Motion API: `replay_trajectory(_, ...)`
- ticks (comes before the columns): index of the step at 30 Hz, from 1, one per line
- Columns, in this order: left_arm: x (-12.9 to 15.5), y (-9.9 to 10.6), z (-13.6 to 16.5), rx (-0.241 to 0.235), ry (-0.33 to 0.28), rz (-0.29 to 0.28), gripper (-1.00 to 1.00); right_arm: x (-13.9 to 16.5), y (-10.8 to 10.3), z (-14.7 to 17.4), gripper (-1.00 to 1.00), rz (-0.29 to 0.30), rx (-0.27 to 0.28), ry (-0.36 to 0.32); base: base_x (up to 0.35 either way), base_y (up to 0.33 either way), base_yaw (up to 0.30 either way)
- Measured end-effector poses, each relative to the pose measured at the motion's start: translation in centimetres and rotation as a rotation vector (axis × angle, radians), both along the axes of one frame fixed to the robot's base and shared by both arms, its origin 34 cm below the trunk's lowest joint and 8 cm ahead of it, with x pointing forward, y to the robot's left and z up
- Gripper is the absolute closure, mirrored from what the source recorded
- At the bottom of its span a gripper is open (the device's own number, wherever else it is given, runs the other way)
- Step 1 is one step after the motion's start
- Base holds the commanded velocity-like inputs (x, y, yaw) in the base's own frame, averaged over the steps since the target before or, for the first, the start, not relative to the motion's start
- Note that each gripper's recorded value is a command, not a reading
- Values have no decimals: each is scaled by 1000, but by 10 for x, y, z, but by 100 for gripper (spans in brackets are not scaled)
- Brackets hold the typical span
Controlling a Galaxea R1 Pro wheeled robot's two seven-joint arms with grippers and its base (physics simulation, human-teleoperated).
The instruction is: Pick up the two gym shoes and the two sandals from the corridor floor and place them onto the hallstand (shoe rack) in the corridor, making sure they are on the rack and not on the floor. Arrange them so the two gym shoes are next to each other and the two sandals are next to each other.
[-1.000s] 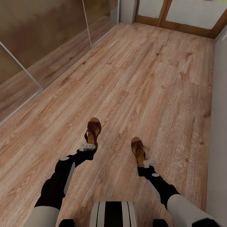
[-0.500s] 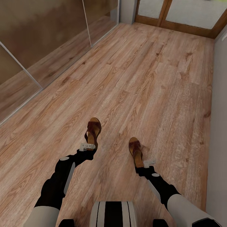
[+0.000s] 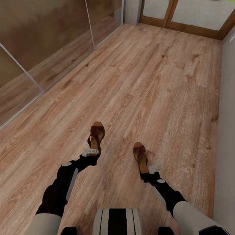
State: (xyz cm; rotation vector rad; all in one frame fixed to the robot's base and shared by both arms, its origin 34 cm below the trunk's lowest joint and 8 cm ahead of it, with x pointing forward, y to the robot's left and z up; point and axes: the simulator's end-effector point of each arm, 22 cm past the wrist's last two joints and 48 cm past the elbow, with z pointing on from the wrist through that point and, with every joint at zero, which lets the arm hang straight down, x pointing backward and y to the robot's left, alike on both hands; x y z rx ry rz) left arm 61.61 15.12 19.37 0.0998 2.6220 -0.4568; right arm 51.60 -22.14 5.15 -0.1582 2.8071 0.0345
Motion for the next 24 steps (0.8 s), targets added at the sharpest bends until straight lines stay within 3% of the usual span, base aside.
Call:
replay_trajectory(16,12,1,24,0,-42,2,100,22,3,21,100,-1,7,-50,0,0,0)
replay_trajectory(17,14,1,26,0,-46,2,100,32,5,27,100,0,12,-72,0,0,0)
replay_trajectory(21,18,1,36,0,-62,2,100,126,29,92,100,6,65,-297,0,0,0)
replay_trajectory(22,19,1,38,-1,-66,2,100,137,32,104,100,7,72,-327,0,0,0)
replay_trajectory(24,22,1,43,-1,-75,1,100,187,49,161,100,18,107,-427,0,0,0)
